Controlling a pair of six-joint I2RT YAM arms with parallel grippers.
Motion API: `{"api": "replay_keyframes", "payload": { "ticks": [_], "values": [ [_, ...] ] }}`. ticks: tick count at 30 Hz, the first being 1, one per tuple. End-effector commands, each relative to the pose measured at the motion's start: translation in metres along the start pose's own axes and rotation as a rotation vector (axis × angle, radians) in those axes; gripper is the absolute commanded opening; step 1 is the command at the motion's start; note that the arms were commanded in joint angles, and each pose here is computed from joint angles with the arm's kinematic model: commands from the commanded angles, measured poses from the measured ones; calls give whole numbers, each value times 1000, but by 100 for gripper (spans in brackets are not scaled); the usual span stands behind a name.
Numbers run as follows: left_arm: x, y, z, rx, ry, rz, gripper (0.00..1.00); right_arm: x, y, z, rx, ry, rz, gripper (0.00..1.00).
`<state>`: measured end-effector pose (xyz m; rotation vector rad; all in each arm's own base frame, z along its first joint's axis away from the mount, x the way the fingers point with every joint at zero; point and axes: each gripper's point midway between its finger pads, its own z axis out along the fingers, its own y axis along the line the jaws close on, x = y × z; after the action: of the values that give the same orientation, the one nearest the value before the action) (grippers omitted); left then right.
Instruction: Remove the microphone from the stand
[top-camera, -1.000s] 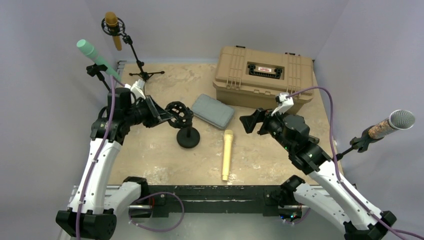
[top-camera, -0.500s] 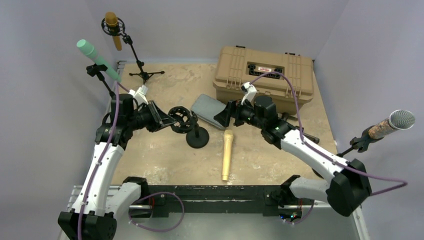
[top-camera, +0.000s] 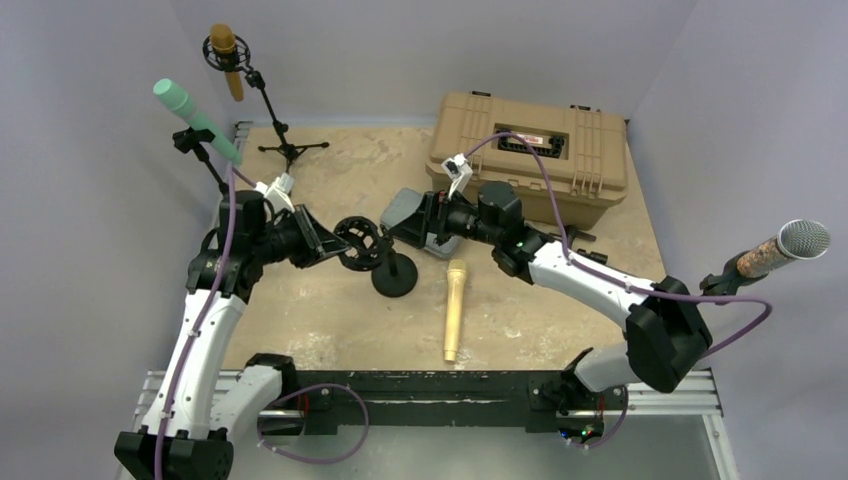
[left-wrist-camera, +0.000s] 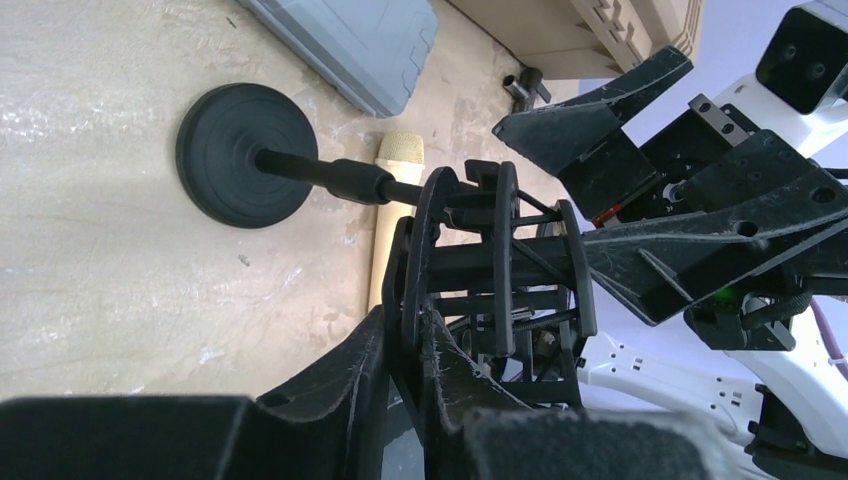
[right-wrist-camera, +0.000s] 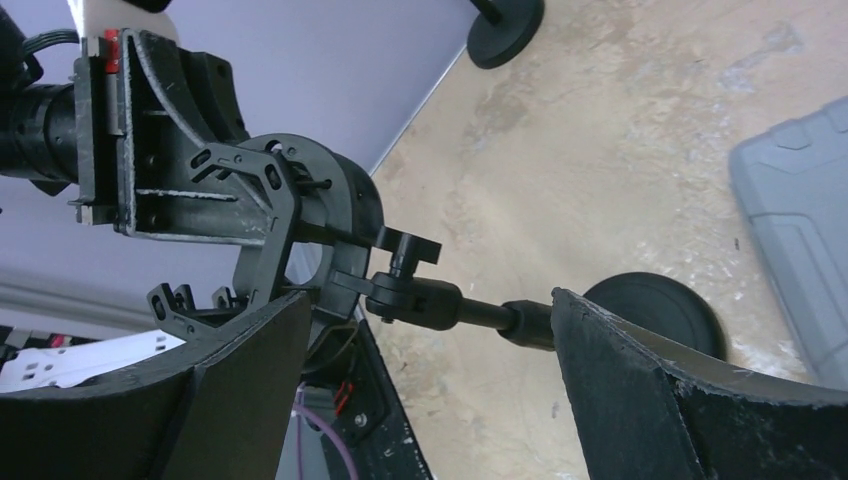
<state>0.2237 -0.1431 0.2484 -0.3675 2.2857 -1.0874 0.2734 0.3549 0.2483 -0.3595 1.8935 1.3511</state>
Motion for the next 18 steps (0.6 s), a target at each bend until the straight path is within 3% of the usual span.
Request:
{"api": "replay_keyframes", "payload": {
  "ticks": [1, 18],
  "values": [
    [-4, -8, -9, 7, -16, 44, 0, -20, 32, 7, -103, -55, -22, 88],
    [2, 11, 12, -9, 24, -15, 0, 20, -22, 21, 33, 2, 16, 75]
  ]
}}
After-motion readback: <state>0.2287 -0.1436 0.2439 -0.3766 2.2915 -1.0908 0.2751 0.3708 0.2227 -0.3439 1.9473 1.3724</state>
